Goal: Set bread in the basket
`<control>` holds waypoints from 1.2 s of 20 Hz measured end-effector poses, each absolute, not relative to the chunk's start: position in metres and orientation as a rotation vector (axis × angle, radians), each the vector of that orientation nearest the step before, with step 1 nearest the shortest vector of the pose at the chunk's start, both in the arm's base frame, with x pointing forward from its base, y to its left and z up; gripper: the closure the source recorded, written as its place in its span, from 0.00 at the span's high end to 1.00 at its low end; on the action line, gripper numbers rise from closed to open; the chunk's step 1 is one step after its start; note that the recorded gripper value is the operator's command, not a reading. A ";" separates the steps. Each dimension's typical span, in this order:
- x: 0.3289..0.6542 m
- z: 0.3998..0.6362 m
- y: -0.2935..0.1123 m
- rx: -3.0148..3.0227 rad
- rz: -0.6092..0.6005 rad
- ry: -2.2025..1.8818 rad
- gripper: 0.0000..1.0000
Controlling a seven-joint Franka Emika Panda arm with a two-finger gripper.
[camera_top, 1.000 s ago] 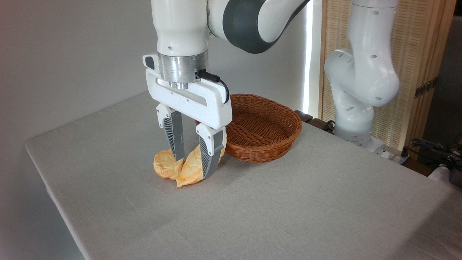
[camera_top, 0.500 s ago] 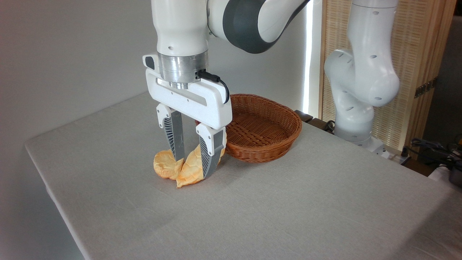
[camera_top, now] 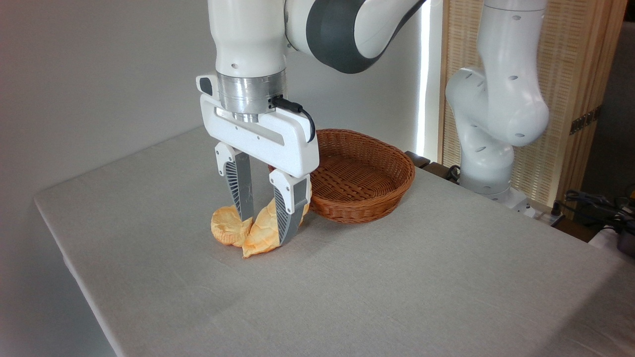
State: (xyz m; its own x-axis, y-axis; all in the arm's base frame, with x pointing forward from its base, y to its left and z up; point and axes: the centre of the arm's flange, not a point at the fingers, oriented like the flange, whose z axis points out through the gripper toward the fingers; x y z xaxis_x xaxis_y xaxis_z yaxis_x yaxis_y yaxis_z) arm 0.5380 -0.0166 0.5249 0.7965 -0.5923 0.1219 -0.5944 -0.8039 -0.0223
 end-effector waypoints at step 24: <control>0.532 0.500 -0.151 2.826 0.182 -1.320 1.00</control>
State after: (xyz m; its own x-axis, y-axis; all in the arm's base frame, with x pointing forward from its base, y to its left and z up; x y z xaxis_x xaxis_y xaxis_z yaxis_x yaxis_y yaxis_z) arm 0.5321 -0.1509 0.5005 0.6362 -0.7634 0.1121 -0.7653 -0.6428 -0.0340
